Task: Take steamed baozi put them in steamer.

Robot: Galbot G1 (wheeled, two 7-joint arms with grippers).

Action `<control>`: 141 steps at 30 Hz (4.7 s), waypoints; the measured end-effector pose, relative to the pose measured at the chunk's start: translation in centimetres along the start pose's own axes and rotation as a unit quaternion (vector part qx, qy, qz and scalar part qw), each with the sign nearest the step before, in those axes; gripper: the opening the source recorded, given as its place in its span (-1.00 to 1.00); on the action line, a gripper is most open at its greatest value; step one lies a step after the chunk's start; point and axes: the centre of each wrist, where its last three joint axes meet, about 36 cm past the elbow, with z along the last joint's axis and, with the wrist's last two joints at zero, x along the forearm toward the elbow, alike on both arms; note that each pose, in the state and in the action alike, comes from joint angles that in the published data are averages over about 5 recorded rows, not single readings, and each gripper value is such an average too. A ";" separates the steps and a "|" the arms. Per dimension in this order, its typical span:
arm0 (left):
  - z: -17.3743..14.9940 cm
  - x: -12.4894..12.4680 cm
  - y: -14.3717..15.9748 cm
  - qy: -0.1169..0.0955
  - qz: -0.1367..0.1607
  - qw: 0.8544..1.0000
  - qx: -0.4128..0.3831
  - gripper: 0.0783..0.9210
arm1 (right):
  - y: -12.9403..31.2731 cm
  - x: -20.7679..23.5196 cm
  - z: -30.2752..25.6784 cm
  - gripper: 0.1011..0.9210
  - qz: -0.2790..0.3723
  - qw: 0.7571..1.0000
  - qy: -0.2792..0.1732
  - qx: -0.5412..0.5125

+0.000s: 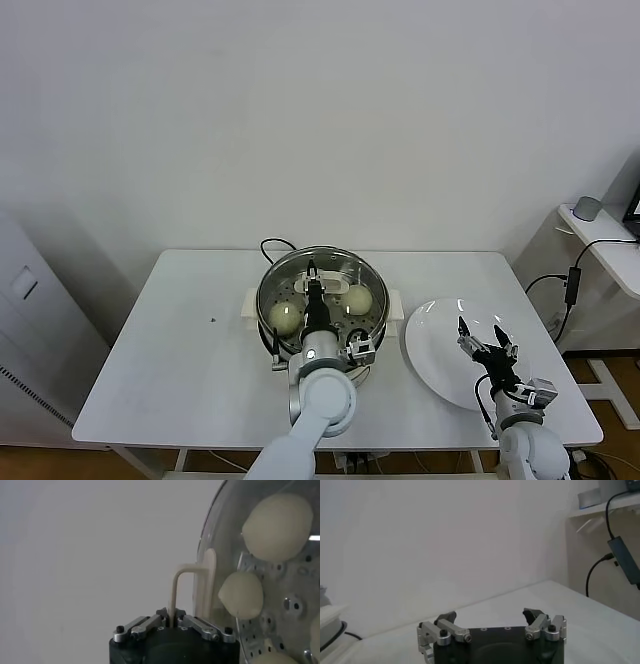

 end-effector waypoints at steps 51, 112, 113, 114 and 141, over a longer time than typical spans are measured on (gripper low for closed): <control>0.0 3.4 2.5 -0.022 0.036 0.998 0.038 0.56 | -0.1 -0.1 0.4 0.76 0.002 1.000 0.002 -0.001; 25.1 11.6 -0.3 -0.012 0.141 0.784 0.604 0.77 | 4.7 9.6 -1.0 0.76 -0.083 0.993 0.051 0.061; 25.2 11.9 -0.5 -0.011 0.142 0.782 0.607 0.77 | 4.8 10.0 -1.0 0.76 -0.084 0.993 0.053 0.060; 25.3 12.2 -0.7 -0.009 0.144 0.779 0.610 0.77 | 5.0 10.3 -1.0 0.76 -0.084 0.993 0.055 0.059; 25.8 15.7 -1.6 0.040 0.159 0.760 0.629 0.77 | 5.4 13.2 -1.6 0.76 -0.093 0.990 0.073 0.073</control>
